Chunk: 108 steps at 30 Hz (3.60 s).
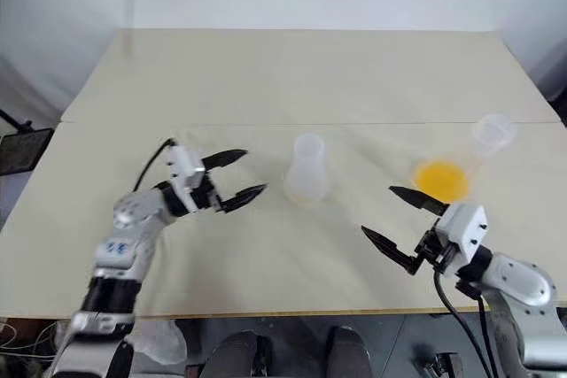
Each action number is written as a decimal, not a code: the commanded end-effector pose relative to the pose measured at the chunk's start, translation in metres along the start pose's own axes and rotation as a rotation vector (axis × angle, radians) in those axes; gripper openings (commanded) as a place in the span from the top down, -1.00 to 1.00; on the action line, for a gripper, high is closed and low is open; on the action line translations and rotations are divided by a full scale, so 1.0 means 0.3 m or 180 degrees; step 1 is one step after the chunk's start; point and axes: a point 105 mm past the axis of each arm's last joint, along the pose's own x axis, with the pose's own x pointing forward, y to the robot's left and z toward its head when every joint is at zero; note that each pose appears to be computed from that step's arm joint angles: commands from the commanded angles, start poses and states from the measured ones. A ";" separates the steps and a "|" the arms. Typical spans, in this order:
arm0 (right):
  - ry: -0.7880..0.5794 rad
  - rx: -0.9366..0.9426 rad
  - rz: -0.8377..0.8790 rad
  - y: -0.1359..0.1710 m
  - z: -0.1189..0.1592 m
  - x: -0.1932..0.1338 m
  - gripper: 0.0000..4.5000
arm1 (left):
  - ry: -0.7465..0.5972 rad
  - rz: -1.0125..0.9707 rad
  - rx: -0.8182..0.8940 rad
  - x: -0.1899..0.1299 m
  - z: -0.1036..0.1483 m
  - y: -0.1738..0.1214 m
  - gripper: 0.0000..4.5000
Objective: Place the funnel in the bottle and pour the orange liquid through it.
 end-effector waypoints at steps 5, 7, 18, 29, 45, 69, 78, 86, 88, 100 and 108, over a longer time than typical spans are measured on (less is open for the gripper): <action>-0.0349 0.0142 0.0323 0.011 0.029 0.101 -1.00 | 0.0002 0.1899 0.0022 -0.374 0.018 0.163 -0.98; -0.0412 0.0161 0.0436 0.012 0.038 0.124 -1.00 | 0.0140 0.2074 -0.0046 -0.457 -0.001 0.137 -0.98; -0.0436 0.0148 0.0646 -0.014 0.046 0.159 -1.00 | 0.0286 0.2090 -0.0309 -0.398 -0.028 0.052 -0.98; -0.0394 0.0138 0.0564 -0.007 0.047 0.156 -1.00 | 0.0405 0.2145 -0.0396 -0.101 -0.083 0.263 -0.98; -0.0371 0.0145 0.0306 0.001 0.023 0.127 -1.00 | 0.0531 0.2071 -0.0336 -0.087 -0.115 0.277 -0.98; -0.0392 0.0121 0.0329 -0.010 0.017 0.138 -1.00 | 0.0393 0.2208 -0.0302 -0.002 -0.060 0.259 -0.98; -0.0405 0.0128 0.0275 -0.004 0.015 0.136 -1.00 | 0.0511 0.2323 -0.0314 -0.027 -0.078 0.318 -0.57; -0.0407 0.0139 0.0254 0.000 0.011 0.136 -1.00 | 0.0218 0.1972 -0.0312 -0.022 -0.032 0.226 -0.08; -0.0407 0.0137 0.0252 0.000 0.011 0.135 -1.00 | 0.0212 0.1957 -0.0265 -0.047 -0.027 0.195 -0.30; -0.0410 0.0136 0.0290 -0.001 0.013 0.140 -1.00 | 0.0337 0.2368 -0.0199 -0.117 -0.042 0.180 -1.00; -0.0432 0.0109 0.0341 -0.010 0.022 0.155 -1.00 | 0.0477 0.2261 -0.0220 -0.007 -0.086 0.281 -1.00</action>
